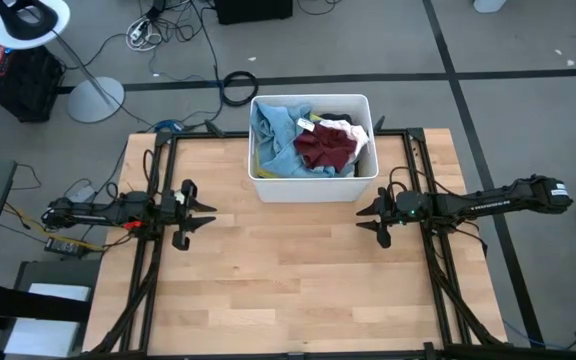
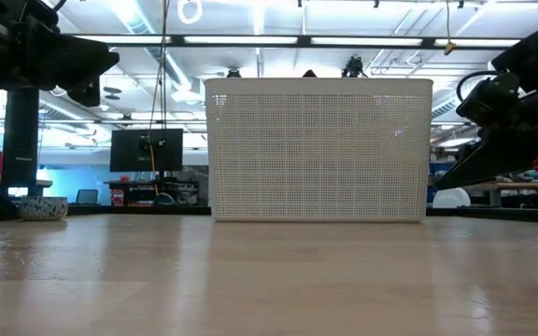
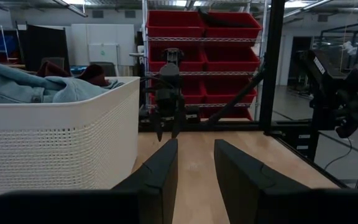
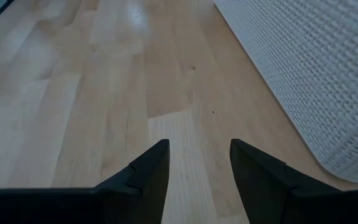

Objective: Sort clothes
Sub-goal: Return to home position

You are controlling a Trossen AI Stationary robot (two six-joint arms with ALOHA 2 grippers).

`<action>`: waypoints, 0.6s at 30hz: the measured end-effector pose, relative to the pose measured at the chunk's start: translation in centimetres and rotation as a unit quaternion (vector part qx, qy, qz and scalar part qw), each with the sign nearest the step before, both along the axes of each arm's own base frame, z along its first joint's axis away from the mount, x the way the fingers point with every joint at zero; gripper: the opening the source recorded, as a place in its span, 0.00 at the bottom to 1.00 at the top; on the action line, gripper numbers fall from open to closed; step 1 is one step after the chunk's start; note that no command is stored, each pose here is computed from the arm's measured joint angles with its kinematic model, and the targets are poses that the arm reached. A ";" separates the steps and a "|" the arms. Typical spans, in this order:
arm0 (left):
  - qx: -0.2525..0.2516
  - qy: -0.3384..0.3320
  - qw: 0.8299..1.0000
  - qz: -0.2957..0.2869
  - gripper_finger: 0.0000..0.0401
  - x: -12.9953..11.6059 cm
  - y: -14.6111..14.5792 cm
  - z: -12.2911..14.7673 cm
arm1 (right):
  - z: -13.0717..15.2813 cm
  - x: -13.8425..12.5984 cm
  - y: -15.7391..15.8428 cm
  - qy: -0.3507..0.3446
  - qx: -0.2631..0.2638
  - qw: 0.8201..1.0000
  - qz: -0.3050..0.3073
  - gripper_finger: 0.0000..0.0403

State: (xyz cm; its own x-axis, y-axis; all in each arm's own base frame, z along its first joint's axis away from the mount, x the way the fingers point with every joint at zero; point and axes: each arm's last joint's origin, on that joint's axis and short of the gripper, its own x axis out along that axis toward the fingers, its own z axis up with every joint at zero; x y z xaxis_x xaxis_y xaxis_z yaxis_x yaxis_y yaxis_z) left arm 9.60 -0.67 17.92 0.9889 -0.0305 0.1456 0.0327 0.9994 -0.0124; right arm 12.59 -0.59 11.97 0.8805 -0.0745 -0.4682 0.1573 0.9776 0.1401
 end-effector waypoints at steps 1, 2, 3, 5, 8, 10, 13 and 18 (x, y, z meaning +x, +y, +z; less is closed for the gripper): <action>0.000 0.000 1.000 0.000 0.28 0.0 0.0 0.0 | 0.0 0.0 0.0 0.000 0.000 1.000 0.000 0.43; 0.000 0.000 1.000 0.000 0.28 0.0 0.0 0.0 | 0.0 0.0 0.0 0.000 0.000 1.000 0.000 0.43; 0.000 0.000 1.000 0.000 0.28 0.0 0.0 0.0 | 0.0 0.0 0.0 0.000 0.000 1.000 0.000 0.43; 0.000 0.000 1.000 0.000 0.28 0.0 0.0 0.0 | 0.0 0.0 0.0 0.000 0.000 1.000 0.000 0.43; 0.000 0.000 1.000 0.000 0.28 0.0 0.0 0.0 | 0.0 0.0 0.0 0.000 0.000 1.000 0.000 0.43; 0.000 0.000 1.000 0.000 0.28 0.0 0.0 0.0 | 0.0 0.0 0.0 0.000 0.000 1.000 0.000 0.43; 0.000 0.000 1.000 0.000 0.28 0.0 0.0 0.0 | 0.0 0.0 0.0 0.000 0.000 1.000 0.000 0.43; 0.000 0.000 1.000 0.000 0.28 0.0 0.0 0.0 | 0.0 0.0 0.0 0.000 0.000 1.000 0.000 0.43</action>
